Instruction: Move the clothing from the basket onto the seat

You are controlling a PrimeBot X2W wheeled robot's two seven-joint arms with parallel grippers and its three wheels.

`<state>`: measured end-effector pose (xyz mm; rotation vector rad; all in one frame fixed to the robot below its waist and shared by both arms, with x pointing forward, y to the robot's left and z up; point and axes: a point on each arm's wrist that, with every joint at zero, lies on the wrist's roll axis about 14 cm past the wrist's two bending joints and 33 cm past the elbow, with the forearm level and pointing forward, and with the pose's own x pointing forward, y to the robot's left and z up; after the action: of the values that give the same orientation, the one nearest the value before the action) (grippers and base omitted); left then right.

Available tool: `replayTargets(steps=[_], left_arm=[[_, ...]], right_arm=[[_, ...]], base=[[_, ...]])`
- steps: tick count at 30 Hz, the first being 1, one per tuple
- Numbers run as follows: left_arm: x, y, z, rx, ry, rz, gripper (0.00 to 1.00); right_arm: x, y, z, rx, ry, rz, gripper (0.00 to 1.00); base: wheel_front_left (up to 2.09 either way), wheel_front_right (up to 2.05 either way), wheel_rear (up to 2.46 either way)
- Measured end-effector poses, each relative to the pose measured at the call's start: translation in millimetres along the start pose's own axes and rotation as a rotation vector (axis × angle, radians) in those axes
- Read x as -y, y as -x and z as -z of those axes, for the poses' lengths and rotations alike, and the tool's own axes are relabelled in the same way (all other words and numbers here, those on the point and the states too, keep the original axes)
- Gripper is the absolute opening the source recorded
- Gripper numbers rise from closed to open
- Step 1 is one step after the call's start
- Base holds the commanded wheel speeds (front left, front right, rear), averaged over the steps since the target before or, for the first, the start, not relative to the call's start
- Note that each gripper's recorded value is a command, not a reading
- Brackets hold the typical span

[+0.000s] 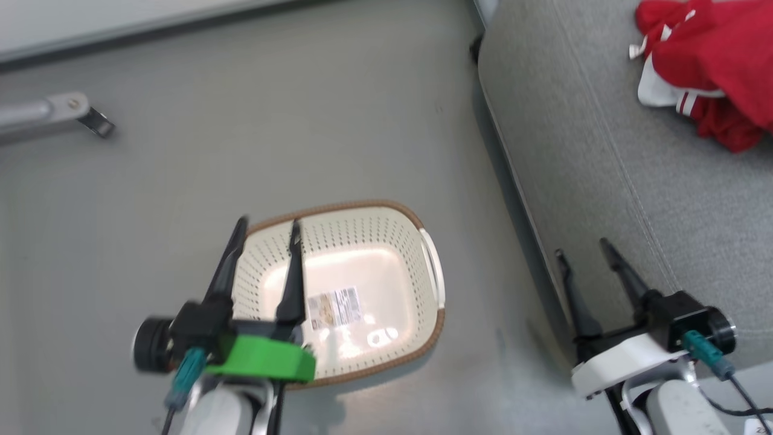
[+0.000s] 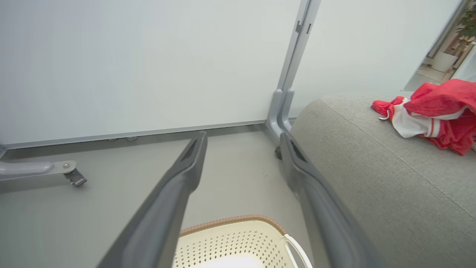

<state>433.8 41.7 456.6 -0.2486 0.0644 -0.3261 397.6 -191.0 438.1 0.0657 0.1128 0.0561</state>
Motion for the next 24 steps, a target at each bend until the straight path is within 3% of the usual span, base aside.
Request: replayTargets(steps=[8, 14, 24], left_arm=[[-54.9, 81.5, -38.0, 0.078, -0.079, -0.237, 1.0], [-63.1, 128.4, -70.2, 0.172, -0.13, -0.283, 1.0], [-56.9, 181.2, -70.7, 0.194, -0.134, -0.308, 1.0]], right_arm=[[-52.7, 20.7, -46.5, 0.14, -0.04, -0.139, 1.0], [-59.2, 43.1, -79.6, 0.249, -0.057, -0.147, 1.0], [-66.1, 81.8, -86.2, 0.293, -0.062, -0.155, 1.0]], base=[[0.0, 0.0, 0.0], [0.0, 0.0, 0.0], [0.0, 0.0, 0.0]])
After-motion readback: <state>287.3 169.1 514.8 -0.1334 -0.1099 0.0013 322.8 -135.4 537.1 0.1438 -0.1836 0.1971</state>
